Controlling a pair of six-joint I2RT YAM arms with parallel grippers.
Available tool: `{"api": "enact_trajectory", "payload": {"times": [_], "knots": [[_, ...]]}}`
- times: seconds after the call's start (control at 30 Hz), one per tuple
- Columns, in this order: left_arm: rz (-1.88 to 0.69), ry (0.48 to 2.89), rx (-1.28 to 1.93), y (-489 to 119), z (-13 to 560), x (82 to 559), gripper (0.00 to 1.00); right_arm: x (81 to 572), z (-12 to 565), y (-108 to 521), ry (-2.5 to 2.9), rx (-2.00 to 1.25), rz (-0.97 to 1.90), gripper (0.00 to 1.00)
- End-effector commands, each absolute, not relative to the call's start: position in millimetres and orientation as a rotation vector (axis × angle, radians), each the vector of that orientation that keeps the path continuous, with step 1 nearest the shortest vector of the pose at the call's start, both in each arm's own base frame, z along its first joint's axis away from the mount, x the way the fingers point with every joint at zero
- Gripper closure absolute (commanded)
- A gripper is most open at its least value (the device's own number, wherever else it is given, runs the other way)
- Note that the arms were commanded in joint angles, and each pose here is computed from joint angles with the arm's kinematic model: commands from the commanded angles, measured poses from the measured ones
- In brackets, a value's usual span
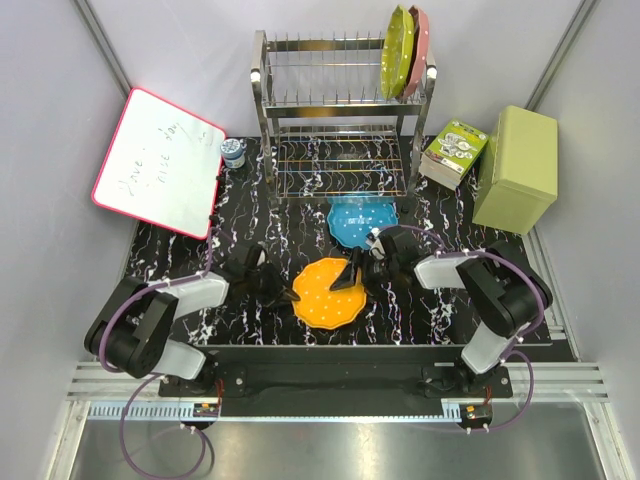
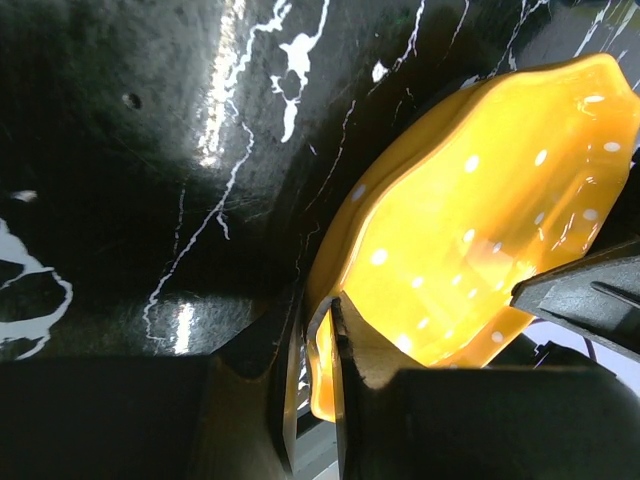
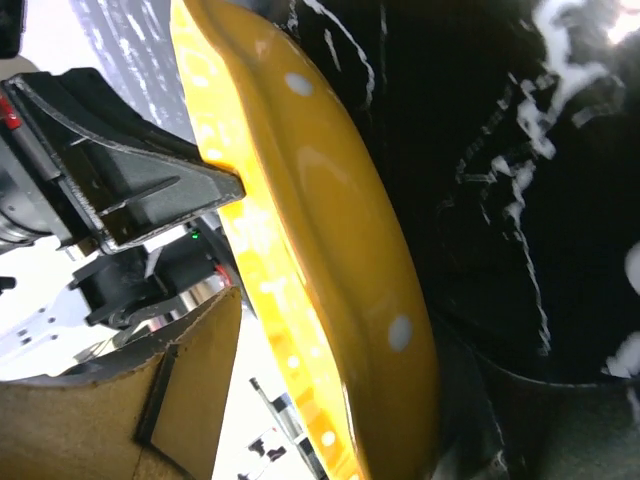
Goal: Load the plates into the dish rack
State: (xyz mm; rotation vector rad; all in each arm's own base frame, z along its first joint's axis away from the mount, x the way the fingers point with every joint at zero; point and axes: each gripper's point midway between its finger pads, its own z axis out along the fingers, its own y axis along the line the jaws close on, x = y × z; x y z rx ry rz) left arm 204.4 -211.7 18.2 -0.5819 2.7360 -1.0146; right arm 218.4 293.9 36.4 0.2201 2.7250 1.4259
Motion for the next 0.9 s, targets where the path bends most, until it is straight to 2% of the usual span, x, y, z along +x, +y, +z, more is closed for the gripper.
{"api": "enact_trajectory", "payload": {"times": [0.0,0.17,0.37,0.47,0.57,0.87], "knots": [[-0.987,2.782,-0.583,-211,13,191,0.88,216,36,276,2.744,0.257,1.285,0.28],[-0.982,2.771,-0.558,-209,15,190,0.89,236,47,256,2.693,0.351,1.287,0.31],[-0.989,2.758,-0.538,-210,16,194,0.89,239,52,256,2.659,0.319,1.311,0.37],[-0.999,2.751,-0.527,-211,16,195,0.89,243,50,259,2.641,0.298,1.336,0.34],[-1.005,2.747,-0.510,-212,15,196,0.89,245,45,262,2.642,0.279,1.341,0.35],[-1.025,2.739,-0.468,-216,17,199,0.89,244,55,280,2.613,0.200,1.398,0.48]]}}
